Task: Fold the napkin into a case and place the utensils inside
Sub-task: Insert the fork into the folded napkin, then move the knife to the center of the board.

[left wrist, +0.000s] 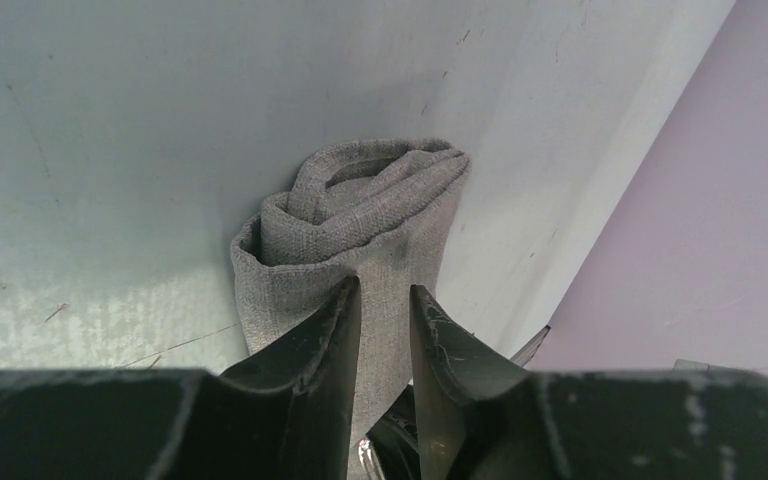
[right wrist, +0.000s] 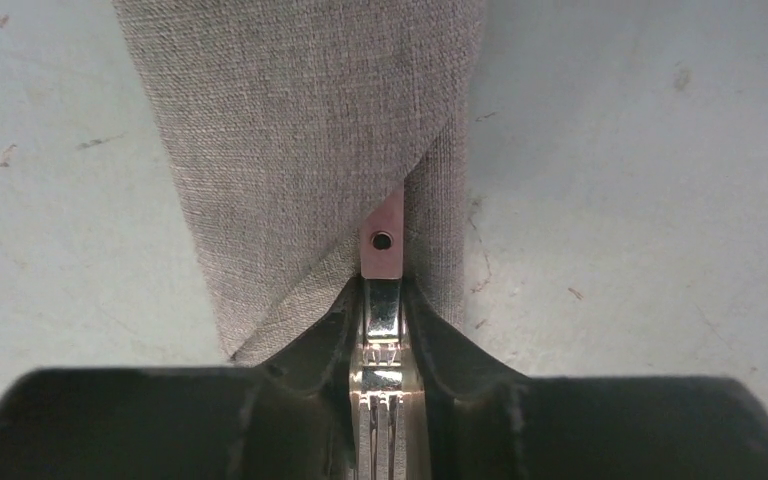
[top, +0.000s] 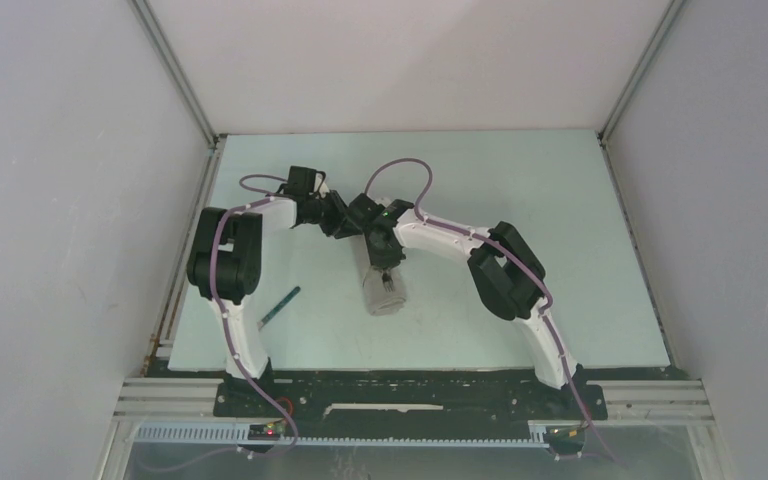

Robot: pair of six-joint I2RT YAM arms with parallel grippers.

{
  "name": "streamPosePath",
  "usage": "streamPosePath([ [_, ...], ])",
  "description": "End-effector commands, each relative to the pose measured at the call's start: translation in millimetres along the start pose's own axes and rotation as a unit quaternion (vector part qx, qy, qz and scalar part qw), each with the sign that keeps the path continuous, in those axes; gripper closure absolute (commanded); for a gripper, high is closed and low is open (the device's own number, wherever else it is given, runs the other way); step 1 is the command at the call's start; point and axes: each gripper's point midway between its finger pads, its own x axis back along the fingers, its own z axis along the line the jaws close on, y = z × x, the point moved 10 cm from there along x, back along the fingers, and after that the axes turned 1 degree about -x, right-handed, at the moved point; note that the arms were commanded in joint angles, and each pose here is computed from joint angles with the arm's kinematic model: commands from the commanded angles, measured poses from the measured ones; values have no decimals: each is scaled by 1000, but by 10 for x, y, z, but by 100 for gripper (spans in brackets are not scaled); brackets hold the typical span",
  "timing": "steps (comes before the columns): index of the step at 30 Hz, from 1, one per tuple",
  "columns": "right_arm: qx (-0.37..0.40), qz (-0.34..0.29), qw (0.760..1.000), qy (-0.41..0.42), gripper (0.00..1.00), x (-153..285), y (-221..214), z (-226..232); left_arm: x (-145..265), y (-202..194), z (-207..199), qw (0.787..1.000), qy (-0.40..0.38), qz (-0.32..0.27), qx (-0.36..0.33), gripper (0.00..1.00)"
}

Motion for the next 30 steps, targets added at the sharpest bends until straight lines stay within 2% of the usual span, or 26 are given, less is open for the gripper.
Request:
streamPosePath([
  [1,35,-24,998,-38,73,128,57,-4,-4,38,-45,1000,-6,-3,-17,69],
  [5,43,-26,998,-41,64,185,48,14,12,38,-56,1000,-7,-5,-20,69],
  [10,42,-27,998,-41,62,311,64,13,100,31,-129,999,-14,-10,-34,67],
  [12,46,-34,998,-34,61,490,67,40,264,33,-244,997,-16,-33,-67,61],
  [17,65,-63,996,9,42,1065,-96,-26,960,-125,-461,977,19,-135,-165,36],
  [20,51,-73,994,63,37,1245,-269,-277,1362,-375,-361,962,69,-179,-196,25],
  [21,41,-75,992,96,36,1296,-315,-363,1471,-462,-301,956,89,-191,-205,18],
  [22,34,-75,989,123,35,1313,-370,-460,1570,-555,-241,950,108,-200,-215,7],
  [23,28,-82,986,143,35,1342,-406,-538,1703,-654,-195,941,129,-216,-226,1],
  [27,55,-101,975,192,36,1443,-555,-687,1932,-880,112,917,262,-213,-212,0],
  [30,75,-120,963,228,36,1497,-648,-733,1947,-948,292,902,364,-145,-183,3],
])
